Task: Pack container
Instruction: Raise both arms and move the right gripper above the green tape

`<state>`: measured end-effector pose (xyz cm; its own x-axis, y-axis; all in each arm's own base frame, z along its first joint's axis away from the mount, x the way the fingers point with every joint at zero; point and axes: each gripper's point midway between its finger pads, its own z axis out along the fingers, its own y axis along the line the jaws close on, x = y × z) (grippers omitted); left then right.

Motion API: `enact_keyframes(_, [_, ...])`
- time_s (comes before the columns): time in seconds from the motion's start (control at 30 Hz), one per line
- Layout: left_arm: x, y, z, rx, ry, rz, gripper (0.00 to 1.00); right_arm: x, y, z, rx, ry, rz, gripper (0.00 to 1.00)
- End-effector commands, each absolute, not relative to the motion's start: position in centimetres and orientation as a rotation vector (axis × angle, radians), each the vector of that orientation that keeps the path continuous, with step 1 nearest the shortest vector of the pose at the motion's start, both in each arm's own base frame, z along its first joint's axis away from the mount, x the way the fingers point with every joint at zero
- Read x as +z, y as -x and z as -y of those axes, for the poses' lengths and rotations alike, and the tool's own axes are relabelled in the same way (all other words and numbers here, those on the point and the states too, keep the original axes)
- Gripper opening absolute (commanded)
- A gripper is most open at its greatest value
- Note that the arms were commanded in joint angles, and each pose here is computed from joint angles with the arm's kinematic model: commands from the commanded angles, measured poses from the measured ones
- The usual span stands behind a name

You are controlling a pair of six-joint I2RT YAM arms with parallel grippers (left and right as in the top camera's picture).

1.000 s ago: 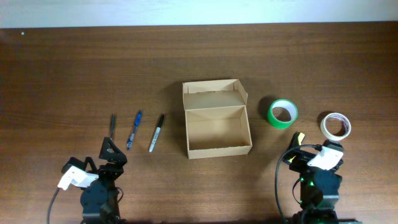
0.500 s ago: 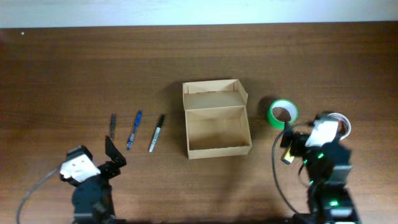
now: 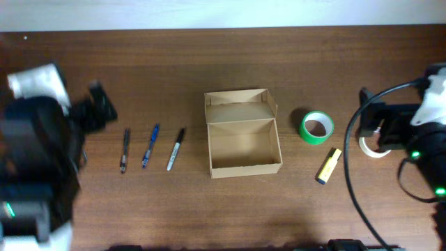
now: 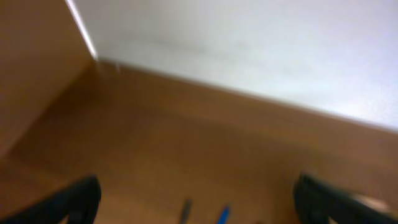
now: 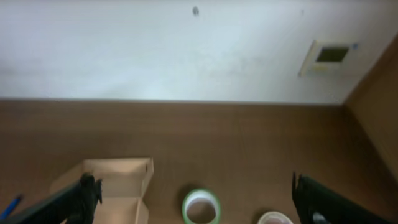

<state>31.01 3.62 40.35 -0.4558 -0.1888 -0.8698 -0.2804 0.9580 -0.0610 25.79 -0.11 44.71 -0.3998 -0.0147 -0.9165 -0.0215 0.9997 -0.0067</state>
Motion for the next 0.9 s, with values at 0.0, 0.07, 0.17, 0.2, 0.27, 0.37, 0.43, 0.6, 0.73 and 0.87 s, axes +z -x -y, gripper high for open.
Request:
enact_keyframes(0.0, [42.1,-34.1,-2.2,0.037,0.27,-2.127,0.99,45.4,-26.8,1.3,-0.054,-0.01,-2.058,0.99])
enact_keyframes(0.07, [42.7,-35.2,-2.3,0.042,0.271,-2.154,0.99,44.1,-27.4,1.5,-0.069,-0.013,-2.15,0.99])
enact_keyframes(0.17, [42.8,-36.3,-2.2,0.042,0.271,-2.172,0.99,40.5,-29.1,1.6,-0.064,-0.009,-2.34,0.99])
enact_keyframes(0.2, [42.6,-36.5,-2.2,0.043,0.27,-2.181,0.99,39.3,-29.7,1.7,-0.063,-0.008,-2.396,0.99])
enact_keyframes(0.27, [42.0,-36.6,-2.3,0.05,0.271,-2.201,0.99,35.9,-31.2,2.2,-0.089,-0.016,-2.539,0.99])
enact_keyframes(0.37, [41.8,-36.7,-2.2,0.053,0.267,-2.208,0.99,31.3,-32.7,3.8,-0.169,-0.049,-2.728,0.99])
enact_keyframes(0.43, [41.8,-36.8,-2.3,0.052,0.268,-2.208,0.99,28.5,-33.4,4.7,-0.176,-0.084,-2.843,0.99])
enact_keyframes(0.6, [41.4,-36.4,-2.3,0.058,0.269,-2.231,0.99,22.4,-35.4,7.4,-0.043,-0.229,-3.021,0.99])
enact_keyframes(0.73, [40.4,-36.1,-2.3,0.066,0.271,-2.277,0.99,18.7,-36.6,7.1,0.173,-0.222,-3.1,0.99])
enact_keyframes(0.87, [39.5,-35.9,-2.3,0.071,0.272,-2.316,0.99,16.8,-38.2,4.8,0.335,-0.108,-3.102,0.99])
